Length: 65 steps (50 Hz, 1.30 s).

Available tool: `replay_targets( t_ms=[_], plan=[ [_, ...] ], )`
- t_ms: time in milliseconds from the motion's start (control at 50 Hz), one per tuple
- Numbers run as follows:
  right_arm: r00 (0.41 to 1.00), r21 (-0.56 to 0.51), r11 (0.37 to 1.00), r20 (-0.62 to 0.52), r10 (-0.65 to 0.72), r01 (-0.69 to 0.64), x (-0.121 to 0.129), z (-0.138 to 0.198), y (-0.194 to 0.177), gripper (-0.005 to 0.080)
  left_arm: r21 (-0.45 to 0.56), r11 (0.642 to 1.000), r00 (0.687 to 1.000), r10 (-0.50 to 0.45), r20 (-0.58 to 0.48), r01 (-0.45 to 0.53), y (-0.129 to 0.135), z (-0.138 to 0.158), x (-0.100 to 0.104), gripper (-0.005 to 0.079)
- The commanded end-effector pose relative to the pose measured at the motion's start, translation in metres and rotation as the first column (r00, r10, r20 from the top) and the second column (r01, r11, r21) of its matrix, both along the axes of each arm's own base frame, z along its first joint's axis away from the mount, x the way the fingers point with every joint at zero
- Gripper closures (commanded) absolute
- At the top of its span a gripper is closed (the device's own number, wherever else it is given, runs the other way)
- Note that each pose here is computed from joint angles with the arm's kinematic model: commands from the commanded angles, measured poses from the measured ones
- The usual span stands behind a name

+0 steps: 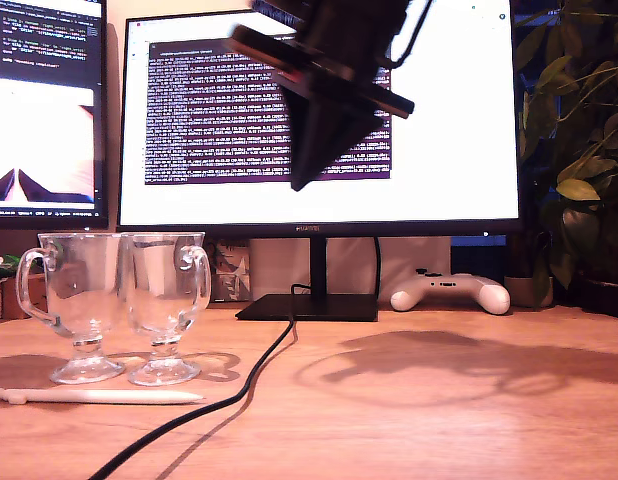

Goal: Pick the small glass cups in front of you with each of your hands, and place them behind the white pen

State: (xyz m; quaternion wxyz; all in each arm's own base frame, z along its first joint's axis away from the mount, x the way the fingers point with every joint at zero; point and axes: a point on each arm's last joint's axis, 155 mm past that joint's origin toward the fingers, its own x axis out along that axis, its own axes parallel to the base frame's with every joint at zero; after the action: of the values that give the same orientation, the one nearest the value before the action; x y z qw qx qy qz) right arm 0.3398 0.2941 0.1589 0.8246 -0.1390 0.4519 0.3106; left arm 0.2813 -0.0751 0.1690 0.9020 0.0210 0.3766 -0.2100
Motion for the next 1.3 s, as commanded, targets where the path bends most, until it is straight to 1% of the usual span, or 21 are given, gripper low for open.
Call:
replay_targets(
  t_ms=[0, 80, 180, 220, 280, 420, 520, 560, 620, 660, 780, 860, 880, 980, 1040, 1280],
  plan=[
    [0.999, -0.018, 0.999, -0.012, -0.04, 0.04, 0.007, -0.013, -0.017, 0.0762, -0.016, 1.0, 0.999, 0.0, -0.05, -0.001, 0.003, -0.026, -0.01, 0.0761],
    [0.997, -0.011, 0.997, -0.006, -0.082, 0.082, 0.015, -0.018, -0.034, 0.0762, -0.04, 0.999, 0.999, 0.021, -0.048, -0.023, 0.009, -0.032, -0.011, 0.0761],
    [0.991, 0.028, 0.99, 0.021, -0.136, 0.135, 0.023, -0.024, -0.047, 0.0762, -0.089, 0.992, 0.996, 0.086, -0.011, -0.087, 0.019, -0.022, -0.004, 0.0761],
    [0.987, 0.047, 0.987, 0.033, -0.156, 0.154, 0.024, -0.026, -0.053, 0.0762, -0.113, 0.989, 0.995, 0.1, 0.007, -0.098, 0.021, -0.017, 0.001, 0.0761],
    [0.982, 0.069, 0.982, 0.053, -0.181, 0.178, 0.026, -0.028, -0.062, 0.0762, -0.139, 0.986, 0.994, 0.103, 0.04, -0.096, 0.02, -0.008, 0.005, 0.0761],
    [0.97, 0.123, 0.97, 0.106, -0.221, 0.208, 0.028, -0.029, -0.076, 0.0762, -0.15, 0.985, 0.982, 0.111, 0.15, -0.088, 0.022, 0.009, 0.019, 0.0761],
    [0.951, 0.142, 0.96, 0.164, -0.263, 0.241, 0.03, -0.025, -0.088, 0.0762, -0.163, 0.981, 0.975, 0.135, 0.178, -0.106, 0.024, 0.009, 0.022, 0.0761],
    [0.931, 0.129, 0.95, 0.2, -0.306, 0.285, 0.033, -0.025, -0.101, 0.0762, -0.168, 0.979, 0.974, 0.148, 0.173, -0.119, 0.026, 0.005, 0.022, 0.0761],
    [0.905, 0.139, 0.931, 0.227, -0.361, 0.336, 0.036, -0.024, -0.114, 0.0762, -0.148, 0.977, 0.97, 0.176, 0.17, -0.151, 0.032, -0.004, 0.023, 0.0761],
    [0.891, 0.153, 0.92, 0.236, -0.388, 0.361, 0.037, -0.024, -0.121, 0.0762, -0.139, 0.975, 0.967, 0.194, 0.168, -0.172, 0.036, -0.01, 0.023, 0.0761],
    [0.868, 0.159, 0.9, 0.242, -0.434, 0.406, 0.033, -0.033, -0.138, 0.0762, -0.152, 0.961, 0.958, 0.252, 0.14, -0.231, 0.042, -0.033, 0.02, 0.0761],
    [0.851, 0.157, 0.886, 0.245, -0.464, 0.437, 0.031, -0.041, -0.147, 0.0762, -0.143, 0.959, 0.955, 0.263, 0.137, -0.243, 0.044, -0.045, 0.017, 0.0761],
    [0.848, 0.156, 0.883, 0.246, -0.469, 0.443, 0.031, -0.042, -0.149, 0.0762, -0.153, 0.954, 0.952, 0.278, 0.125, -0.258, 0.045, -0.05, 0.016, 0.0761],
    [0.813, 0.134, 0.855, 0.265, -0.518, 0.501, 0.028, -0.051, -0.167, 0.0762, -0.136, 0.95, 0.948, 0.298, 0.115, -0.282, 0.05, -0.065, 0.012, 0.0761],
    [0.797, 0.12, 0.84, 0.269, -0.54, 0.529, 0.025, -0.055, -0.178, 0.0762, -0.156, 0.941, 0.943, 0.317, 0.103, -0.299, 0.049, -0.071, 0.011, 0.0761],
    [0.769, 0.126, 0.816, 0.278, -0.576, 0.565, 0.01, -0.064, -0.202, 0.0762, -0.15, 0.937, 0.938, 0.331, 0.101, -0.314, 0.051, -0.092, 0.004, 0.0761]
  ],
)
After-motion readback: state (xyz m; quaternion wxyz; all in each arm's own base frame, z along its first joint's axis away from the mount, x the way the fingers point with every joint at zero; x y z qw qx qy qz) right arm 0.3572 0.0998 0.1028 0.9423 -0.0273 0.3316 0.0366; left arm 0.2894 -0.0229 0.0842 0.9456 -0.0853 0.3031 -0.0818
